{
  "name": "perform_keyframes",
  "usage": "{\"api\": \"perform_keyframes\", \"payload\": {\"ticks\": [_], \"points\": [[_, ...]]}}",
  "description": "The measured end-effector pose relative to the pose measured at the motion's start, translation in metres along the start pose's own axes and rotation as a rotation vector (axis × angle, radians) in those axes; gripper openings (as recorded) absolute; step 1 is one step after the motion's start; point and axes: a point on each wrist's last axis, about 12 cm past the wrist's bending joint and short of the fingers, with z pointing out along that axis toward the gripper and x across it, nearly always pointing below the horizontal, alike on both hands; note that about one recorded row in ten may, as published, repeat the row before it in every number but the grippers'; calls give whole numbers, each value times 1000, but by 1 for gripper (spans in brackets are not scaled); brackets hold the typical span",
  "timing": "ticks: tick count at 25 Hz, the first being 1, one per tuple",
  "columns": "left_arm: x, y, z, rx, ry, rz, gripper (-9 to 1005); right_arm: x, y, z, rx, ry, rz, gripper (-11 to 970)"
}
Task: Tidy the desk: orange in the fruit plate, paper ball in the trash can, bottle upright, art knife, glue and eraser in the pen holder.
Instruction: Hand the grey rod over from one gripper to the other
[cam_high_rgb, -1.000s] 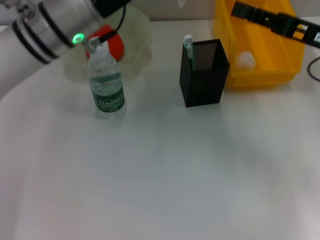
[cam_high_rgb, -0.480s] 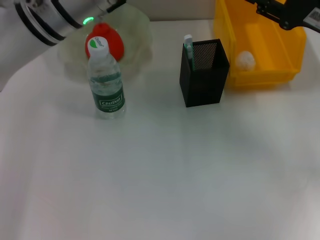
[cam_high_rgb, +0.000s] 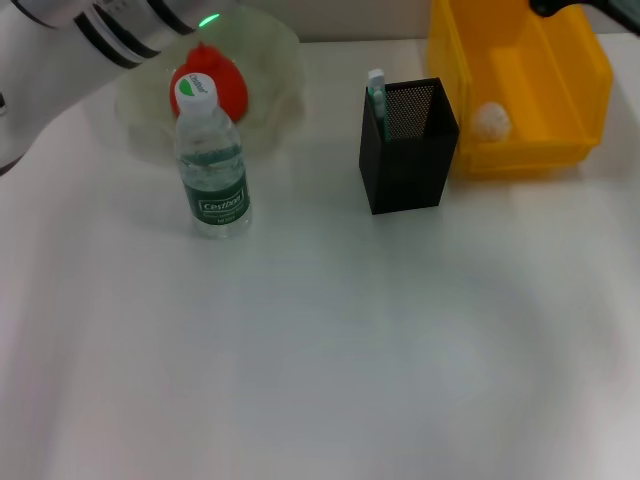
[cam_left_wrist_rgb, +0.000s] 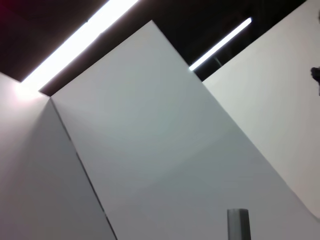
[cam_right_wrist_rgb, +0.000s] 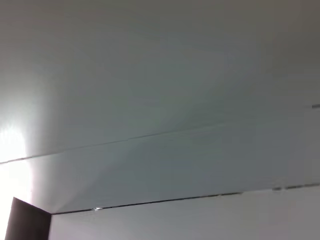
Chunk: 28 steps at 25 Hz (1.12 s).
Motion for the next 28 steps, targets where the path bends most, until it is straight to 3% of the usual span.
{"api": "perform_keyframes", "payload": {"ticks": [3,13,28], "points": [[-1,0,4,12,-8,24,167,10,-11,12,-27,19,80,580],[0,-1,15,21,-24,46,167,23,-24,38,-131,23,184,572],[13,-3,4,-12,37,138,164,24,-20,47,-167,40,189,560]]}}
